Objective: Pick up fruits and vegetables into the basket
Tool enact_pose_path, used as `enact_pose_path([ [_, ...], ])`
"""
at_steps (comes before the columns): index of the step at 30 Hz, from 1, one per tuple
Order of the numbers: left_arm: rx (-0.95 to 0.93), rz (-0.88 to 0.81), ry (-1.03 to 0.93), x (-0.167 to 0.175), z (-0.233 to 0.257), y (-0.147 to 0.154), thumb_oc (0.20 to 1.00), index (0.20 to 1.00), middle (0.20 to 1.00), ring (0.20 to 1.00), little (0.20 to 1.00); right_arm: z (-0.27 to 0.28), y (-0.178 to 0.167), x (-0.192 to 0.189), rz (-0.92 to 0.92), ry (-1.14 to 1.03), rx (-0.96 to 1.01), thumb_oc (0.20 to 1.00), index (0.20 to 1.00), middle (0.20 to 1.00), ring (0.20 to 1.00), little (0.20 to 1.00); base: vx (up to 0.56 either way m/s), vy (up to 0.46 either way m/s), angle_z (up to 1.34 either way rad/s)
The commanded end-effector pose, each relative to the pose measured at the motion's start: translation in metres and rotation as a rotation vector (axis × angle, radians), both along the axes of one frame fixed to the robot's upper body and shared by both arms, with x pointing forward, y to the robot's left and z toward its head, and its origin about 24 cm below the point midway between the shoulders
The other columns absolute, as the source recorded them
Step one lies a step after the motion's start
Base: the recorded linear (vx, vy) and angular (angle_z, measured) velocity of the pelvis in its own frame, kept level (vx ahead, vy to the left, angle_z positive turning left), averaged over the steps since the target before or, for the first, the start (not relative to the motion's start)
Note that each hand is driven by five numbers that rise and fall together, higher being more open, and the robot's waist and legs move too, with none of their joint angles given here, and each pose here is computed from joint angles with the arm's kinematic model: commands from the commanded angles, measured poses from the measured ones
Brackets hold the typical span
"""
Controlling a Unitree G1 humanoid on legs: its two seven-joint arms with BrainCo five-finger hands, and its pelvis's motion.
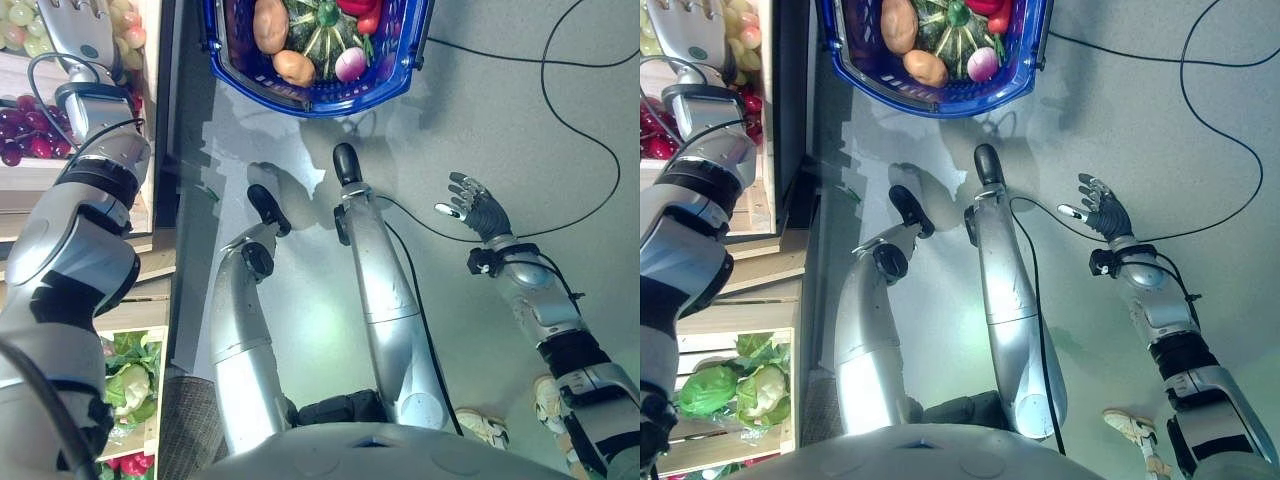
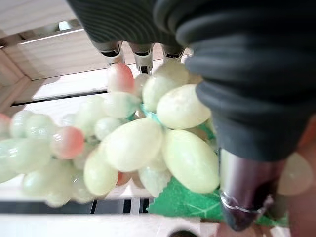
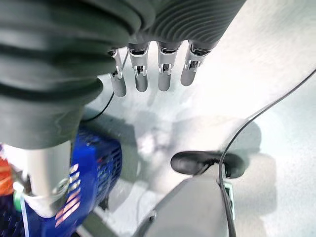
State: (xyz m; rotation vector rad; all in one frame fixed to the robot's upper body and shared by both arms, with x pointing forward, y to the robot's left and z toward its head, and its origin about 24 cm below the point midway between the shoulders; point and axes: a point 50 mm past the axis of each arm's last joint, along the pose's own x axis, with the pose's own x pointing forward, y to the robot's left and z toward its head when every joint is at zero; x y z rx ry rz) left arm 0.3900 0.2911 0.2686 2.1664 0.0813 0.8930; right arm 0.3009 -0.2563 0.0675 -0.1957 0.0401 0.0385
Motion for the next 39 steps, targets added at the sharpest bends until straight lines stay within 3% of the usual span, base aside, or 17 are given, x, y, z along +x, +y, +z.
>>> enact_pose_path([
  [1,0.016,0.106,0.004,-0.011,-0.002,0.026,1.000,1.000,1.000,1.000,1.000,0.003,0.004,-0.001,0.024,-0.041,0.007,1.000,1.000,1.000,1.000,1.000,-0.01,0.068,-0.07],
  [16,-0.103,0.219,0.010,-0.022,-0.008,0.049,1.000,1.000,1.000,1.000,1.000,0.011,0.001,0.002,0.031,-0.082,-0.035,1.000,1.000,1.000,1.000,1.000,-0.01,0.038,-0.03],
  [17,-0.113,0.223,0.010,-0.023,-0.010,0.051,0.793,0.793,0.793,0.793,0.793,0.012,0.000,0.002,0.032,-0.086,-0.037,1.000,1.000,1.000,1.000,1.000,0.00,0.000,0.00],
  [18,-0.115,0.231,0.016,-0.023,-0.011,0.051,0.467,0.467,0.467,0.467,0.467,0.013,0.000,0.002,0.031,-0.089,-0.039,1.000,1.000,1.000,1.000,1.000,0.00,0.000,0.00],
  [19,-0.116,0.235,0.017,-0.024,-0.012,0.052,0.395,0.395,0.395,0.395,0.395,0.014,0.001,0.002,0.032,-0.090,-0.041,1.000,1.000,1.000,1.000,1.000,0.00,0.000,0.00],
  [20,-0.119,0.234,0.021,-0.024,-0.015,0.053,0.200,0.200,0.200,0.200,0.200,0.014,0.002,0.002,0.033,-0.093,-0.042,1.000,1.000,1.000,1.000,1.000,-0.02,0.033,0.01],
  [29,-0.153,0.166,0.026,-0.029,-0.034,0.062,0.200,0.200,0.200,0.200,0.200,0.027,0.001,-0.001,0.066,-0.152,-0.085,1.000,1.000,1.000,1.000,1.000,-0.03,0.051,0.00],
  [34,-0.281,0.071,-0.058,-0.033,-0.042,0.068,0.200,0.200,0.200,0.200,0.200,0.028,0.005,-0.007,0.088,-0.176,-0.125,1.000,1.000,1.000,1.000,1.000,-0.02,0.022,0.02],
  [36,-0.367,0.039,-0.104,-0.034,-0.046,0.071,0.200,0.200,0.200,0.200,0.200,0.026,0.006,-0.009,0.091,-0.176,-0.140,1.000,1.000,1.000,1.000,1.000,-0.02,0.014,0.07],
  [37,-0.611,-0.017,-0.216,-0.036,-0.055,0.074,0.200,0.200,0.200,0.200,0.200,0.023,0.007,-0.011,0.096,-0.173,-0.172,1.000,1.000,1.000,1.000,1.000,-0.02,0.016,0.10],
  [39,-0.797,-0.106,-0.294,-0.037,-0.060,0.076,0.200,0.200,0.200,0.200,0.200,0.021,0.009,-0.014,0.108,-0.165,-0.191,1.000,1.000,1.000,1.000,1.000,-0.02,0.019,0.06],
])
